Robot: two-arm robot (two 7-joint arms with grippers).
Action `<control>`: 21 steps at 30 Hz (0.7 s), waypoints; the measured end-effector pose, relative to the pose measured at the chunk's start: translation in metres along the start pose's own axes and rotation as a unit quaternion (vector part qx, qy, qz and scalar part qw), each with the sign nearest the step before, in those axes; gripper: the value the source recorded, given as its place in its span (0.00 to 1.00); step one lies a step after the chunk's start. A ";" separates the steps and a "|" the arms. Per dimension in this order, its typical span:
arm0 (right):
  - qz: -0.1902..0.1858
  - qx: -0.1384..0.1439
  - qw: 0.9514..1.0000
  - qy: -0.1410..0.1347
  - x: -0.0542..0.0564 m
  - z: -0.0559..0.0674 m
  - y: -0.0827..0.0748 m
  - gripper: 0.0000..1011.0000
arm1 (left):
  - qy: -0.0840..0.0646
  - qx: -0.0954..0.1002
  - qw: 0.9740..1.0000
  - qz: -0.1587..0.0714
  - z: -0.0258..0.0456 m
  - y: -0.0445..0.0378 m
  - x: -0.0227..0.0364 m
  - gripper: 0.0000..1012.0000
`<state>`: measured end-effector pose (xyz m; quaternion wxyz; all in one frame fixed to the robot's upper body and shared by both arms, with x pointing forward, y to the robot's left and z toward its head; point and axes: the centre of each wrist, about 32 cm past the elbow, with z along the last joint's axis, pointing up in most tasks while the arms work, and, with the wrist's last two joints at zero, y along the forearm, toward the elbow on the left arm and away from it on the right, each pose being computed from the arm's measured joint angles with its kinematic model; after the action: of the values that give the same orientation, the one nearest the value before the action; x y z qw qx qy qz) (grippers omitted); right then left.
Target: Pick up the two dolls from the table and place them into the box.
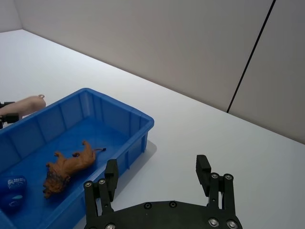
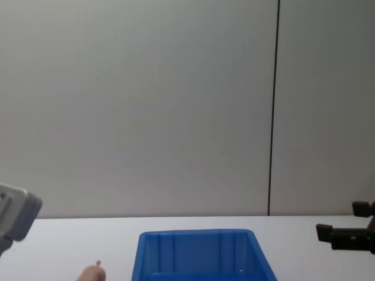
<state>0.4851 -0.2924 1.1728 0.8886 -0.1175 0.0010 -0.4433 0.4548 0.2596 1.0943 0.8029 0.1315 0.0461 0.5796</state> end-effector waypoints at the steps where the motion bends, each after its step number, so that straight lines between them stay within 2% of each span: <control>1: 0.000 0.000 1.000 0.000 0.000 0.000 0.000 0.99 | -0.002 -0.003 1.000 0.000 0.0019 0.0002 0.0002 0.38; 3: 0.000 0.000 1.000 0.000 0.000 0.000 0.000 0.99 | -0.009 -0.012 1.000 0.000 0.0086 0.0010 0.0009 0.38; 4: 0.000 0.000 1.000 0.000 0.000 0.000 0.000 0.99 | -0.009 -0.012 1.000 0.000 0.0086 0.0010 0.0009 0.38; 7: 0.000 0.000 1.000 0.000 0.000 0.000 0.000 0.99 | -0.017 -0.025 1.000 0.001 0.0172 0.0018 0.0013 0.38; 10: 0.000 0.000 1.000 0.000 0.000 0.000 0.000 0.99 | -0.029 -0.045 0.999 -0.001 0.0304 0.0018 0.0010 0.38; 13: 0.000 0.000 1.000 0.000 0.000 0.000 0.000 0.99 | -0.036 -0.058 0.998 -0.003 0.0395 0.0010 0.0002 0.38; 16: 0.000 0.000 1.000 0.000 0.000 0.000 0.000 0.99 | -0.046 -0.082 0.995 -0.013 0.0544 -0.0022 -0.0034 0.38; 20: 0.000 0.000 1.000 0.000 0.000 0.000 0.000 0.99 | -0.053 -0.100 0.993 -0.024 0.0648 -0.0061 -0.0073 0.38; 21: 0.000 0.000 1.000 0.000 0.000 0.000 0.000 0.99 | -0.055 -0.109 0.992 -0.031 0.0703 -0.0088 -0.0102 0.38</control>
<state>0.4851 -0.2924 1.1728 0.8886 -0.1175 0.0010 -0.4433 0.4755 0.2363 1.1587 0.8312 0.0736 -0.0573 0.5481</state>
